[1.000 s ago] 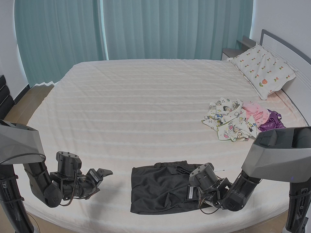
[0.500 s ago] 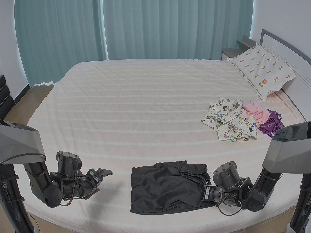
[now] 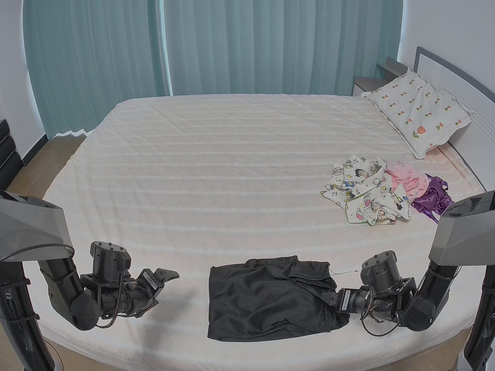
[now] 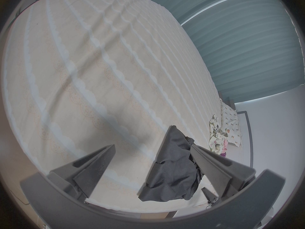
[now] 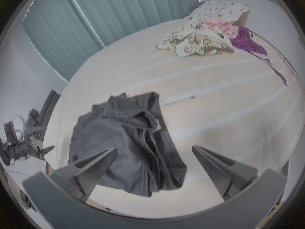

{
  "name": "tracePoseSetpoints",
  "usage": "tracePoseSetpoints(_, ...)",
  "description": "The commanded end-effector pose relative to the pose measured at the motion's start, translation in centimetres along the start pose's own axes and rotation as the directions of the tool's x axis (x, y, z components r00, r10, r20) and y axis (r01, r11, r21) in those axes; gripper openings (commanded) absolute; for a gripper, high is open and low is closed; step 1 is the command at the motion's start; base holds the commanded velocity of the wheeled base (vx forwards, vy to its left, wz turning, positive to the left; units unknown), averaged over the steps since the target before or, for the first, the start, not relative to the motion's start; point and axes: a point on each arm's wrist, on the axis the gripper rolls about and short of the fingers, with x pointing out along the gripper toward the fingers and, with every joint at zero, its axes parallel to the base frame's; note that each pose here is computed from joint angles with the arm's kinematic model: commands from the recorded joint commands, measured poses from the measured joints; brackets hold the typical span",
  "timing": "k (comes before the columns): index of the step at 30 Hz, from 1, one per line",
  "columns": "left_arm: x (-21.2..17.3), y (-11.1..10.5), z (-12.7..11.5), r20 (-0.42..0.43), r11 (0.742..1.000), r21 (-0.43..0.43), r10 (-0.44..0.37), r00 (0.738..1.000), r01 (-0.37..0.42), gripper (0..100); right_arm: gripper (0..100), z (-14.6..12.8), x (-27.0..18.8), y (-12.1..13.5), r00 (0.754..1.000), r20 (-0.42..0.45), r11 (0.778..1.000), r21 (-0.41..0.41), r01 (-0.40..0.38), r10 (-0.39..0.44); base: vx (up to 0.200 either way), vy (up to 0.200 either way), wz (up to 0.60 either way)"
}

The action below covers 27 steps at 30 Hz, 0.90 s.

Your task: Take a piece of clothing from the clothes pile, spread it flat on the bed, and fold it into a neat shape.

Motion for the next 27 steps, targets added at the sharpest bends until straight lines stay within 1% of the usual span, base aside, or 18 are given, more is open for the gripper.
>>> tracePoseSetpoints(1, 0.0, 0.0, 0.0, -0.002, 1.000, -0.001, 0.002, 1.000, -0.002, 100, 100, 2.3, -0.1, 1.2, 0.994, 0.092, 0.998, 0.019, -0.054, 0.052, 0.000, 0.000, 0.00)
tracePoseSetpoints(3, 0.0, 0.1, 0.0, -0.001, 1.000, -0.002, 0.002, 1.000, -0.002, 100, 100, 2.8, 0.9, 2.5, 0.991, 0.106, 0.997, 0.006, -0.079, 0.078, 0.000, 0.000, 0.00)
tracePoseSetpoints(4, 0.0, 0.0, 0.0, -0.002, 1.000, -0.001, 0.002, 1.000, -0.002, 100, 100, 2.8, 1.1, 2.7, 0.991, 0.106, 0.997, 0.004, -0.080, 0.079, 0.000, 0.000, 0.00)
tracePoseSetpoints(5, 0.0, 0.0, 0.0, -0.002, 1.000, -0.001, 0.002, 1.000, -0.002, 100, 100, 3.0, 2.2, 3.7, 0.990, 0.114, 0.996, -0.005, -0.084, 0.084, 0.000, 0.000, 0.00)
tracePoseSetpoints(6, 0.0, 0.0, 0.0, -0.002, 1.000, -0.001, 0.002, 1.000, -0.002, 100, 100, 3.1, 2.5, 4.0, 0.990, 0.114, 0.996, -0.007, -0.084, 0.085, 0.000, 0.000, 0.00)
tracePoseSetpoints(7, 0.0, 0.0, 0.0, -0.002, 1.000, -0.001, 0.002, 1.000, -0.002, 100, 100, 3.1, 3.4, 4.8, 0.991, 0.102, 0.996, -0.019, -0.085, 0.087, 0.000, 0.000, 0.00)
tracePoseSetpoints(9, 0.0, 0.0, 0.0, -0.001, 1.000, 0.000, 0.000, 1.000, 0.000, 100, 100, 2.4, 4.6, 5.7, 0.994, 0.072, 0.996, -0.042, -0.075, 0.078, 0.000, 0.000, 0.00)
tracePoseSetpoints(14, 0.0, 0.0, 0.0, -0.001, 1.000, 0.000, 0.000, 1.000, 0.000, 100, 100, 2.2, 5.9, 6.7, 0.995, 0.082, 0.996, -0.074, -0.059, 0.065, 0.000, 0.000, 0.00)
tracePoseSetpoints(15, 0.0, 0.0, 0.0, -0.002, 1.000, -0.001, 0.002, 1.000, -0.002, 100, 100, 2.0, 7.1, 6.9, 0.996, 0.070, 0.991, -0.127, -0.044, 0.053, 0.000, 0.000, 0.00)
tracePoseSetpoints(18, 0.0, 0.0, 0.0, -0.002, 1.000, -0.001, 0.002, 1.000, -0.002, 100, 100, 1.8, 7.9, 7.0, 0.998, 0.056, 0.987, -0.155, -0.031, 0.040, 0.000, 0.000, 0.00)
tracePoseSetpoints(20, 0.0, 0.1, 0.0, -0.002, 1.000, -0.001, 0.003, 1.000, -0.003, 100, 100, 1.7, 8.2, 7.0, 0.998, 0.054, 0.987, -0.158, -0.022, 0.031, 0.000, 0.000, 0.00)
tracePoseSetpoints(22, 0.1, 0.0, -0.1, -0.003, 1.000, 0.000, 0.001, 1.000, -0.001, 100, 100, 2.0, 8.7, 6.6, 0.997, 0.076, 0.988, -0.154, 0.021, -0.009, 0.000, 0.000, 0.00)
tracePoseSetpoints(23, 0.0, 0.1, -0.1, -0.004, 1.000, 0.000, 0.003, 1.000, -0.003, 100, 100, 2.5, 9.1, 6.1, 0.995, 0.094, 0.988, -0.147, 0.049, -0.036, 0.000, 0.000, 0.00)
tracePoseSetpoints(24, 0.0, 0.1, -0.1, -0.004, 1.000, 0.000, 0.003, 1.000, -0.003, 100, 100, 2.5, 9.1, 6.1, 0.995, 0.094, 0.988, -0.147, 0.049, -0.036, 0.000, 0.000, 0.00)
tracePoseSetpoints(25, 0.0, 0.0, -0.1, -0.005, 1.000, 0.001, 0.002, 1.000, -0.002, 100, 100, 3.5, 9.3, 5.0, 0.990, 0.115, 0.988, -0.122, 0.090, -0.076, 0.000, 0.000, 0.00)
tracePoseSetpoints(26, 0.0, 0.0, -0.1, -0.005, 1.000, 0.001, 0.002, 1.000, -0.002, 100, 100, 3.5, 9.3, 4.9, 0.990, 0.115, 0.988, -0.120, 0.093, -0.079, 0.000, 0.000, 0.00)
tracePoseSetpoints(27, 0.0, 0.0, -0.1, -0.005, 1.000, 0.001, 0.002, 1.000, -0.002, 100, 100, 4.3, 9.4, 3.9, 0.987, 0.123, 0.989, -0.096, 0.115, -0.102, 0.000, 0.000, 0.00)
